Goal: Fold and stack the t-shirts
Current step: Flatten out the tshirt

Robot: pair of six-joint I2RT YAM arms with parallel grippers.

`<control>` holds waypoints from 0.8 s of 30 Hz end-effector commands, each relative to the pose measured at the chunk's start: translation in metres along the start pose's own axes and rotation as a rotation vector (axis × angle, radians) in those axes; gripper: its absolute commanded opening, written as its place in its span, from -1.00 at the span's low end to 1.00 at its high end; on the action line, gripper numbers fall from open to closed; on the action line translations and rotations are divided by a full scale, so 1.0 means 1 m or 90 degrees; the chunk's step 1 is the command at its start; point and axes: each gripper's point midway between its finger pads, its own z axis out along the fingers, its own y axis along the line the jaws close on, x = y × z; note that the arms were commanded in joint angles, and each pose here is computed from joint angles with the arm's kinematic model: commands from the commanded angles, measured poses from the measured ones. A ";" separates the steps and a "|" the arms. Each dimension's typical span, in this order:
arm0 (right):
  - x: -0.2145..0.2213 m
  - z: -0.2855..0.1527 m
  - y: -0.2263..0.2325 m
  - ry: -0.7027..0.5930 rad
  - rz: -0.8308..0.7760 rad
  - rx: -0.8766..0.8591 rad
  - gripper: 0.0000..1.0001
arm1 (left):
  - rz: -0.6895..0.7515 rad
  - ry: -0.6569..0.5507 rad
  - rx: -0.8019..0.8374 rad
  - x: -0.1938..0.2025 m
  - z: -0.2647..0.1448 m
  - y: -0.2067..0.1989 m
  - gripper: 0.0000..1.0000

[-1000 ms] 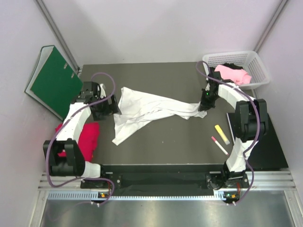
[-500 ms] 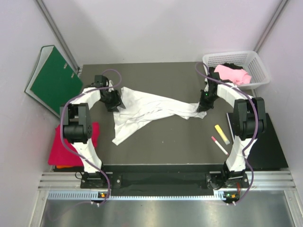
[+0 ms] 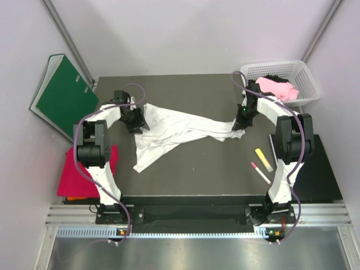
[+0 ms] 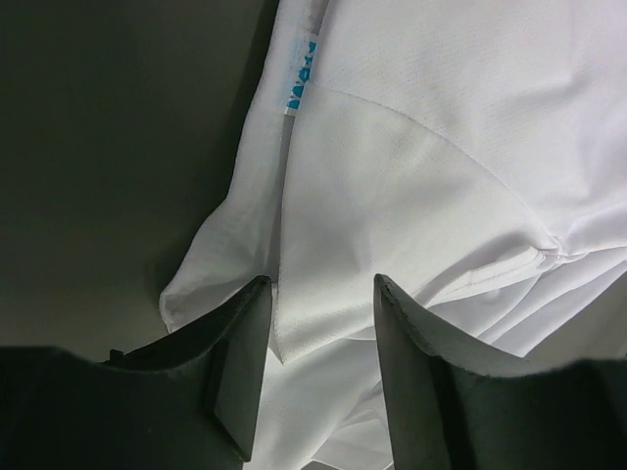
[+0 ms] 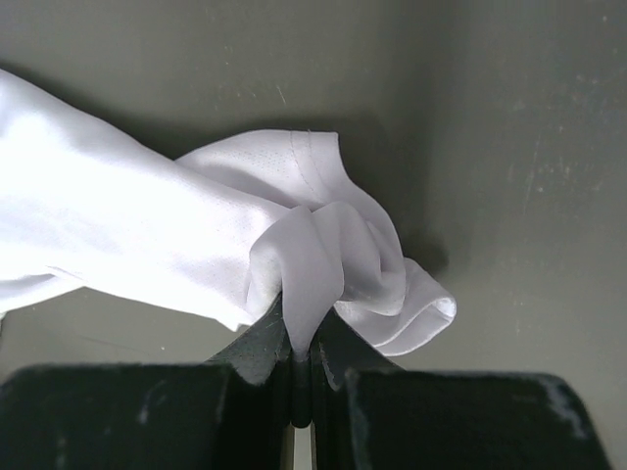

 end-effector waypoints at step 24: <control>-0.057 -0.026 0.033 -0.087 -0.036 -0.061 -1.00 | 0.041 -0.084 -0.046 -0.036 -0.034 -0.006 -1.00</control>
